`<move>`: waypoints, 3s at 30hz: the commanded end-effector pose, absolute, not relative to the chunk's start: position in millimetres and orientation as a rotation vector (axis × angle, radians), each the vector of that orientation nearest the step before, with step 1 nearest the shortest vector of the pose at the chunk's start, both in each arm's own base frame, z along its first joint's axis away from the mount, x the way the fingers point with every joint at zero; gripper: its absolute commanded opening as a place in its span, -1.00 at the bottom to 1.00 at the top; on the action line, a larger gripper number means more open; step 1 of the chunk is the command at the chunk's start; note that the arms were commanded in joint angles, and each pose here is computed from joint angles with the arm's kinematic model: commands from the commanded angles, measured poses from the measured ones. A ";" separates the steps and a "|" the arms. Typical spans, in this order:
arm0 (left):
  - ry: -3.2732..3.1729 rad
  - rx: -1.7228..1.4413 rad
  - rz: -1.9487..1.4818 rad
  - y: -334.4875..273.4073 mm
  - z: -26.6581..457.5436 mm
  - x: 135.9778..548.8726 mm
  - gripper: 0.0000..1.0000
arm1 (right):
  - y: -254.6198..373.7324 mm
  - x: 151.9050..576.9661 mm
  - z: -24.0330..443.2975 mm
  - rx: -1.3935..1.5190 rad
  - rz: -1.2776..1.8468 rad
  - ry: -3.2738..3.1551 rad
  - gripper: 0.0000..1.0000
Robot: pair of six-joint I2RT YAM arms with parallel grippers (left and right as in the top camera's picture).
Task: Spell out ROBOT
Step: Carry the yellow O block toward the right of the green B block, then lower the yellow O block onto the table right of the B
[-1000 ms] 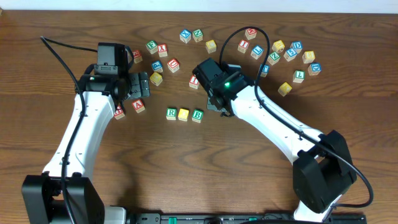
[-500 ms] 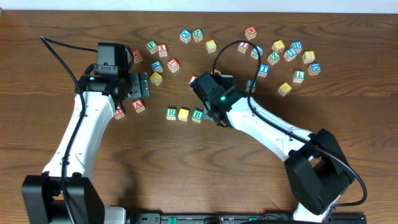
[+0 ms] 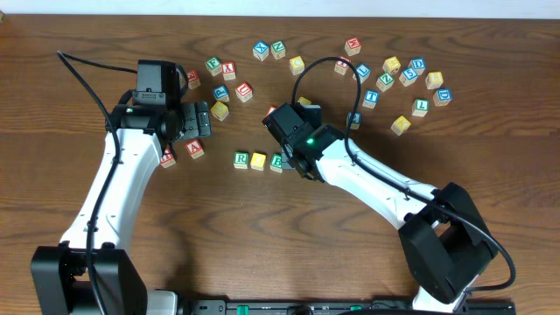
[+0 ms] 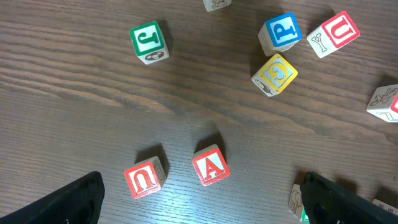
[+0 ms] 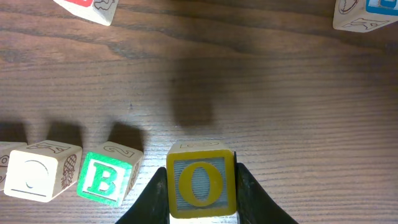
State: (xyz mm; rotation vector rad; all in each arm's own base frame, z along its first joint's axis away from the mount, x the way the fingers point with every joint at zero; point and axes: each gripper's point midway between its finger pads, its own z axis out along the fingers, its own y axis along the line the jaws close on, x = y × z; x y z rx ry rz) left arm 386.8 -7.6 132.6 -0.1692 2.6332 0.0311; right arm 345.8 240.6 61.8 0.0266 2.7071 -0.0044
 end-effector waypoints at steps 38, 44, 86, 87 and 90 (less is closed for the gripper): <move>2.647 -0.154 0.030 -7.0 129.1 383.6 0.98 | 257.3 328.2 34.2 -0.061 -0.009 2.677 -0.60; 2.647 -0.154 0.030 -7.0 129.1 383.6 0.97 | 259.0 328.5 33.3 -0.064 -0.006 2.674 -0.61; 2.647 -0.154 0.030 -7.0 129.1 383.6 0.98 | 255.6 325.9 12.2 -0.068 -0.024 2.679 -0.60; 2.647 -0.154 0.030 -7.0 129.1 383.6 0.98 | 255.7 326.1 12.3 -0.068 -0.024 2.678 -0.60; 2.647 -0.154 0.030 -7.0 129.1 383.6 0.98 | 255.9 326.3 12.4 -0.067 -0.023 2.678 -0.57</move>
